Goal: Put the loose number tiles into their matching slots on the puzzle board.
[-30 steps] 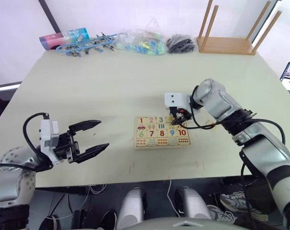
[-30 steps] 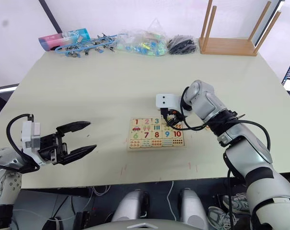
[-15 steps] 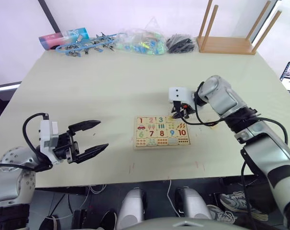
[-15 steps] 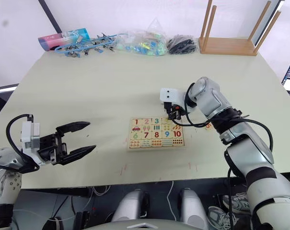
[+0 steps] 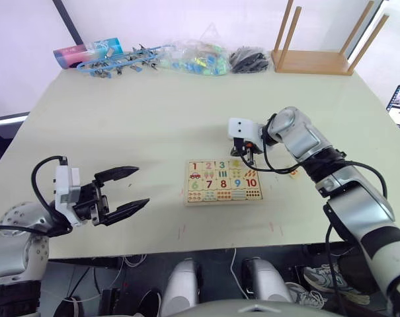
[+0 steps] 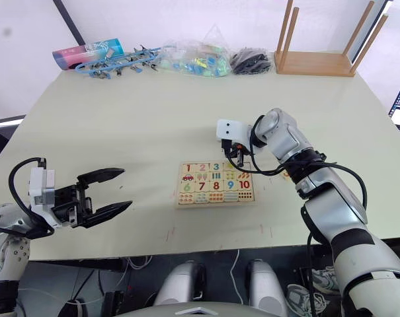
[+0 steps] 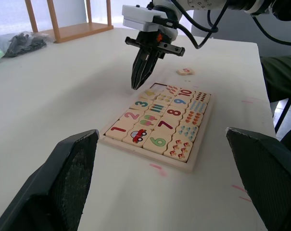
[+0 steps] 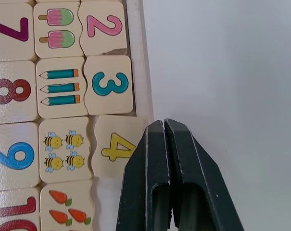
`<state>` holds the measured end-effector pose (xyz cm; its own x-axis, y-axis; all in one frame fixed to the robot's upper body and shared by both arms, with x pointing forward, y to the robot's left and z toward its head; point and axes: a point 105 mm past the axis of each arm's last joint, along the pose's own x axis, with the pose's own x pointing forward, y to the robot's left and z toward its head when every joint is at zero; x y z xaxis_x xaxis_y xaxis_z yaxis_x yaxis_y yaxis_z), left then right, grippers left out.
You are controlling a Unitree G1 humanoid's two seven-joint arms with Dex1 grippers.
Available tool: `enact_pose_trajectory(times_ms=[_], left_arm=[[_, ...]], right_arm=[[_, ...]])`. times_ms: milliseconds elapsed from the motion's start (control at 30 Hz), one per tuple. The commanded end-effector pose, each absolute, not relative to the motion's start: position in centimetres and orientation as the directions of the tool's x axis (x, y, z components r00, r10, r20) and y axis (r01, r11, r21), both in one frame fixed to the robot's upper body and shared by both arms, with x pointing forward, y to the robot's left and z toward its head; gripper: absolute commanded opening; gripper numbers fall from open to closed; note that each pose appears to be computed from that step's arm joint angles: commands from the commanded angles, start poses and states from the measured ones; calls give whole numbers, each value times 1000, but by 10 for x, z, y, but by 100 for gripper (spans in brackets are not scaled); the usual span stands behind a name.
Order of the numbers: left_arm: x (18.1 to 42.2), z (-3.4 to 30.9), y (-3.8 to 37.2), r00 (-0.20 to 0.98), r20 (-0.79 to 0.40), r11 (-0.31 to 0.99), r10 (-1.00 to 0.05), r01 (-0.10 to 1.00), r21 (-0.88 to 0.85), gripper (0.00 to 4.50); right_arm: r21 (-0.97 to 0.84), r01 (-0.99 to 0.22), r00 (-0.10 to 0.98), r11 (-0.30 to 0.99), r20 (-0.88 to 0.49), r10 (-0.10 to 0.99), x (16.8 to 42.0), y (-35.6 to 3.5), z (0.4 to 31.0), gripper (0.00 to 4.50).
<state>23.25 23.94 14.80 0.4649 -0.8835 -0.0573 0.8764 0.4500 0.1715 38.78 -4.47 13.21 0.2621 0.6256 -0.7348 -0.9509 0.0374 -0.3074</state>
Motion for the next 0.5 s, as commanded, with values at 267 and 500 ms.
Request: enact_pose_trajectory(times_ms=[267,500], left_arm=[[231,154,242,468,-52,449,-882,870,205,450],[231,154,242,467,-54,447,-883,870,206,450]], right_arm=[[-326,-945,265,23,-723,638,387,-44,136,4],[-314,-949,250,13,-729,637,385,-43,133,4]])
